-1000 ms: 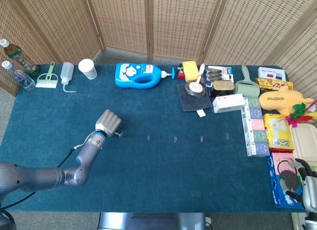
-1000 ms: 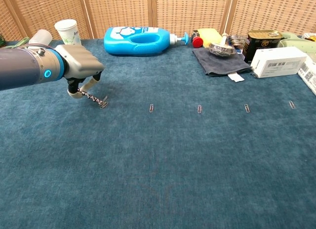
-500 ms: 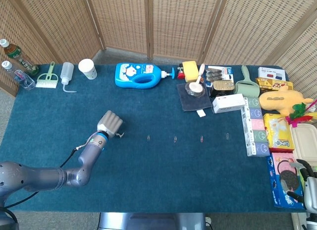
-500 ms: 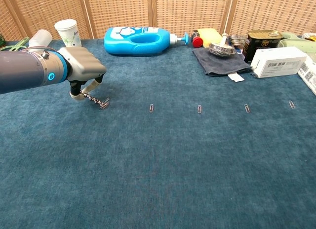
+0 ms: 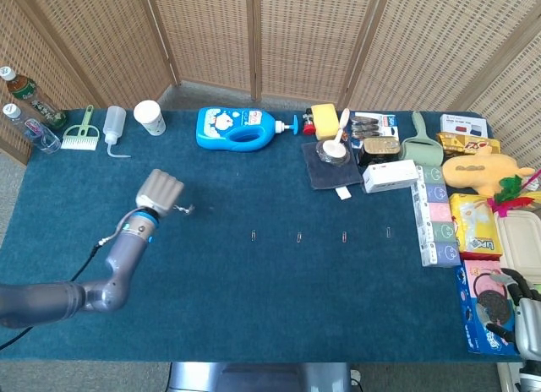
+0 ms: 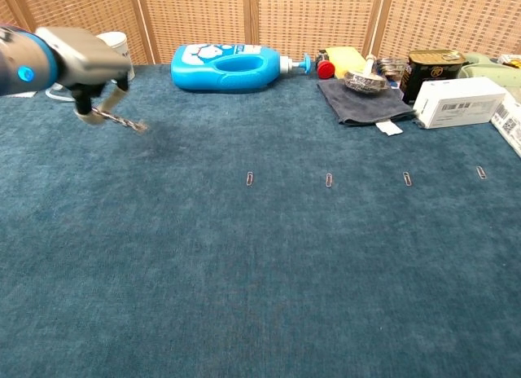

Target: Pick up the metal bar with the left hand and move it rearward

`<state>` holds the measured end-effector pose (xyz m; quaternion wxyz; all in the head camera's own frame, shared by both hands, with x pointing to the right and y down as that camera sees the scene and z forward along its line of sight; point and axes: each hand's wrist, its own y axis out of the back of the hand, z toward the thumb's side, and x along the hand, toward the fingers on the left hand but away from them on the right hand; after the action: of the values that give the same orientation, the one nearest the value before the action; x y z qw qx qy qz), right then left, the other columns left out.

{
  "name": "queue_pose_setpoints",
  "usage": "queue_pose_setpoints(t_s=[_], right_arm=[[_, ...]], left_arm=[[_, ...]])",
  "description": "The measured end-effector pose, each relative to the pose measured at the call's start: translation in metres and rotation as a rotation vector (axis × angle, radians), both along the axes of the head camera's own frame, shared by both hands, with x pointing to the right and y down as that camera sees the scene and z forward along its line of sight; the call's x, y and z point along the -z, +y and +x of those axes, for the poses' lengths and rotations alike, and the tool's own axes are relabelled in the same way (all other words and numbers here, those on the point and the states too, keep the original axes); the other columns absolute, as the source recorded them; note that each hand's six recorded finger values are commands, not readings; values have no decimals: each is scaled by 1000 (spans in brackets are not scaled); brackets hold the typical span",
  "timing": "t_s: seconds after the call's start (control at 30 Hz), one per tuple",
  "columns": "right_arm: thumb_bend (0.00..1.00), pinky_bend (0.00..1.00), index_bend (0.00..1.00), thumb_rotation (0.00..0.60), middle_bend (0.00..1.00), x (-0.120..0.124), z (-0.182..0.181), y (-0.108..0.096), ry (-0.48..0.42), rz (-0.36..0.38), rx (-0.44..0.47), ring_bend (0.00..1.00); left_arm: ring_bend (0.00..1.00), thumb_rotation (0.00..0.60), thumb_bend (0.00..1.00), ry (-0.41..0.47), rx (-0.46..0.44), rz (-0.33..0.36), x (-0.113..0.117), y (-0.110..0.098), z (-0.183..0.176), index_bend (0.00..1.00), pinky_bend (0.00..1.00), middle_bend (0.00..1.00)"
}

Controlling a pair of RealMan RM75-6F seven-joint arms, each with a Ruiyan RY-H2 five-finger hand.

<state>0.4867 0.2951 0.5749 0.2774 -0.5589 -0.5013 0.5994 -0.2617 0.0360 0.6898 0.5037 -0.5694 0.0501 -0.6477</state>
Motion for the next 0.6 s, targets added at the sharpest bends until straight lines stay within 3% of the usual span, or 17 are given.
queue_pose_setpoints(t_s=[0.33,0.6], right_arm=[[319,369,304,529,249,1,-4,-2,-1,-3,9,239],[319,369,303,531,249,4,-1,1,14,-5,-11,239]], left_arm=[[1000,600,574,-36,102,22,-10,-19,-40,626,1000,1000],[1000,600,568,18,133,27,-26,-27,-26,564,1000,994]])
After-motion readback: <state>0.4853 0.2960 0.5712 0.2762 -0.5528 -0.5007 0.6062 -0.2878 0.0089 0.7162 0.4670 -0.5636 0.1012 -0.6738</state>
